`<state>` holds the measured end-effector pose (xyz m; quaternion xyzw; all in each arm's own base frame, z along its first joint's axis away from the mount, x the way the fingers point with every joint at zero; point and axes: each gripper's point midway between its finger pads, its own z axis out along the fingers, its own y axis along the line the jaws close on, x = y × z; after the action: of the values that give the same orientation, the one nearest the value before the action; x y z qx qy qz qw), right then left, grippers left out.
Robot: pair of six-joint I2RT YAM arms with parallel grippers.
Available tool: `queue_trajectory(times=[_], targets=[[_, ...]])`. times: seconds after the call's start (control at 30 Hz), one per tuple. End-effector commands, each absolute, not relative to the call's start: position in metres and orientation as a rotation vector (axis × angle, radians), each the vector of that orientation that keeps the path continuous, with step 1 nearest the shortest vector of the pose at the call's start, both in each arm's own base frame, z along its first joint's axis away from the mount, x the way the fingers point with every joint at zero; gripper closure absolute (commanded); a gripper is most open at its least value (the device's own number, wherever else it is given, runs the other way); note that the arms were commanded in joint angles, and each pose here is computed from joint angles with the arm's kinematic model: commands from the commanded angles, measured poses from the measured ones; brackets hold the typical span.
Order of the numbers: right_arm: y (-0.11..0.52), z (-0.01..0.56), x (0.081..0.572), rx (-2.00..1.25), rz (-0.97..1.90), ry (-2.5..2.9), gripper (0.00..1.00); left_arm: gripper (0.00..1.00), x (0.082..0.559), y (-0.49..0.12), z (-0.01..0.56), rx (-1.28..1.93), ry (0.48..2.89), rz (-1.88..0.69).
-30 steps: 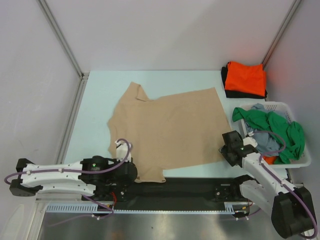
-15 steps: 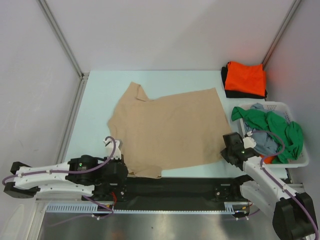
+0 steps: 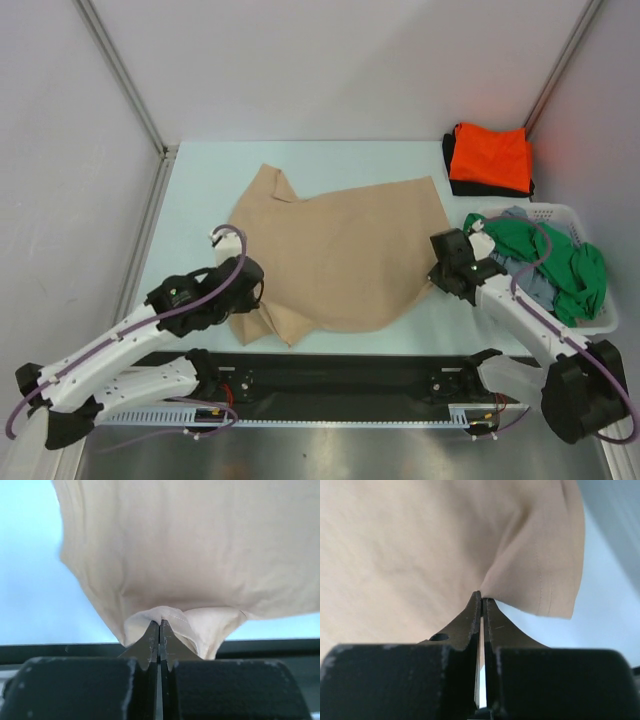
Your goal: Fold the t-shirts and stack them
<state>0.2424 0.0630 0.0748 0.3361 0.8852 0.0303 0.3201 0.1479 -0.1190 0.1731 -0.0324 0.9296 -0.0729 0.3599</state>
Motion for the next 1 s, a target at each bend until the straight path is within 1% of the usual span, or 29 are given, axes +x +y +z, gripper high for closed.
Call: queue_trajectory(times=[0.0, 0.03, 0.13, 0.17, 0.2, 0.27, 0.3, 0.47, 0.73, 0.77, 0.8, 0.83, 0.87, 0.9, 0.93, 0.97], targets=[[0.065, 0.100, 0.278, 0.780, 0.045, 2.269, 1.00, 1.00, 0.187, -0.126, 0.200, 0.032, 2.324, -0.193], [0.068, 0.109, 0.288, 0.764, 0.049, 2.257, 1.00, 1.00, 0.193, -0.123, 0.201, 0.030, 2.323, -0.176], [0.067, 0.100, 0.305, 0.731, 0.002, 2.291, 1.00, 1.00, 0.220, -0.113, 0.204, 0.003, 2.313, -0.133], [0.068, 0.107, 0.316, 0.719, 0.006, 2.280, 1.00, 1.00, 0.226, -0.109, 0.204, 0.018, 2.311, -0.113], [0.065, 0.098, 0.322, 0.719, -0.022, 2.304, 1.00, 1.00, 0.236, -0.104, 0.202, -0.010, 2.324, -0.091], [0.067, 0.103, 0.336, 0.703, -0.028, 2.295, 1.00, 1.00, 0.248, -0.098, 0.201, -0.011, 2.329, -0.060], [0.063, 0.093, 0.340, 0.702, -0.062, 2.320, 1.00, 1.00, 0.257, -0.094, 0.199, -0.030, 2.343, -0.044], [0.062, 0.089, 0.367, 0.686, -0.080, 2.331, 1.00, 1.00, 0.289, -0.084, 0.196, -0.052, 2.352, -0.006], [0.061, 0.073, 0.395, 0.664, -0.103, 2.377, 1.00, 1.00, 0.328, -0.066, 0.159, -0.120, 2.473, 0.066], [0.056, 0.064, 0.398, 0.673, -0.121, 2.399, 0.93, 0.99, 0.332, -0.061, 0.155, -0.139, 2.486, 0.076], [0.056, 0.064, 0.402, 0.673, -0.115, 2.404, 0.87, 0.91, 0.340, -0.060, 0.147, -0.146, 2.510, 0.087], [0.054, 0.068, 0.412, 0.670, -0.116, 2.402, 0.66, 0.86, 0.345, -0.057, 0.142, -0.155, 2.534, 0.093], [0.048, 0.072, 0.421, 0.687, -0.113, 2.392, 0.53, 0.75, 0.349, -0.049, 0.137, -0.191, 2.564, 0.093], [0.043, 0.065, 0.426, 0.701, -0.141, 2.410, 0.44, 0.72, 0.361, -0.048, 0.129, -0.212, 2.597, 0.087], [0.037, 0.067, 0.427, 0.719, -0.167, 2.424, 0.38, 0.68, 0.362, -0.044, 0.125, -0.242, 2.630, 0.076], [0.034, 0.086, 0.445, 0.721, -0.148, 2.384, 0.36, 0.64, 0.367, -0.036, 0.123, -0.294, 2.645, 0.063]])
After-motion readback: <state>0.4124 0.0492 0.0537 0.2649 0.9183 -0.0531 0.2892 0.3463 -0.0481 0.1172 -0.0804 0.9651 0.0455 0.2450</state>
